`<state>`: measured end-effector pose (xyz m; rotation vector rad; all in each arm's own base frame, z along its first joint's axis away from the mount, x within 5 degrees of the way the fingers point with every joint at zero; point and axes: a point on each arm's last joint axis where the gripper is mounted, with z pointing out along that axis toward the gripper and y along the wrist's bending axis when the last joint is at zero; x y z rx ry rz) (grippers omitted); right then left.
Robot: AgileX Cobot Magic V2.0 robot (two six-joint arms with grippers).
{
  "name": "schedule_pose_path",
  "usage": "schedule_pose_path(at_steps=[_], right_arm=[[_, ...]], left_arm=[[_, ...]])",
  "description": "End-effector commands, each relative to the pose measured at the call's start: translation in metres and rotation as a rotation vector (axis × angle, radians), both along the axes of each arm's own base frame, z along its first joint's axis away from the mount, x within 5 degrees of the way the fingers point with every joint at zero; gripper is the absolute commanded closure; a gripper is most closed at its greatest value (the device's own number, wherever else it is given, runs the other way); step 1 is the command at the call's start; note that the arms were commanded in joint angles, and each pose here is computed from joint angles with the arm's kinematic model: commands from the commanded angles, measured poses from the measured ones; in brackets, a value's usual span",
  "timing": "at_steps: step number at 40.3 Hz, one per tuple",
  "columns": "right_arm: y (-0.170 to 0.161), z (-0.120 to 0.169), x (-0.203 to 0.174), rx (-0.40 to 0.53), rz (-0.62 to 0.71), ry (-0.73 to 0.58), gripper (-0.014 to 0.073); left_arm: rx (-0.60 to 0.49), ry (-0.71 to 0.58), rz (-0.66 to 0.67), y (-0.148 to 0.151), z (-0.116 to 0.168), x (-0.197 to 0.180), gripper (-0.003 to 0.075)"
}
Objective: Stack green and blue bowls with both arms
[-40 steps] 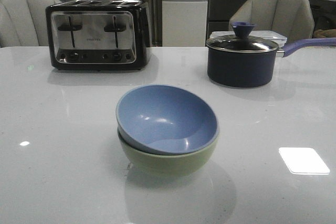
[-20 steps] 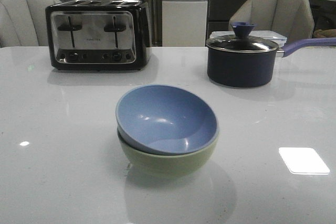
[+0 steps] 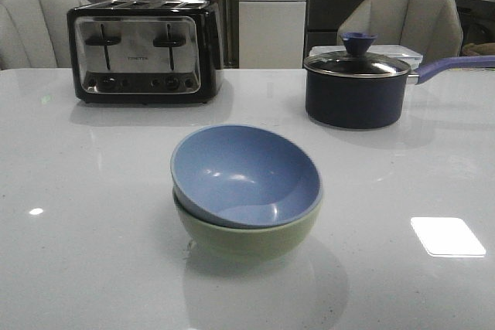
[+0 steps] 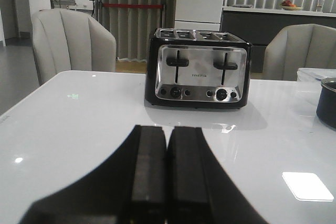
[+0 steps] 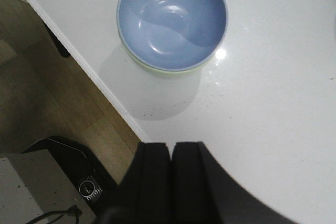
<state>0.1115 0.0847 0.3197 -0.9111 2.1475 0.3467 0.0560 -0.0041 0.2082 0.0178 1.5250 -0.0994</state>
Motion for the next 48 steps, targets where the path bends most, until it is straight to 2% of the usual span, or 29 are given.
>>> schedule_pose_path(at_steps=[1,7,48], right_arm=[[0.0007,0.0129,0.0019,0.046,-0.009,-0.068,0.0537],[0.0007,0.0129,0.0019,0.046,-0.009,-0.068,0.0537],[0.0006,0.0131,0.0018,0.047,-0.009,-0.07,0.0537]], left_arm=[[-0.006,-0.112,-0.002,0.0,0.0083,-0.0025,0.0627],[0.029,-0.119,0.004,0.0002,0.0087,-0.0026,0.0627],[0.008,-0.115,0.003,0.0003,0.0085,-0.0026,0.0627]])
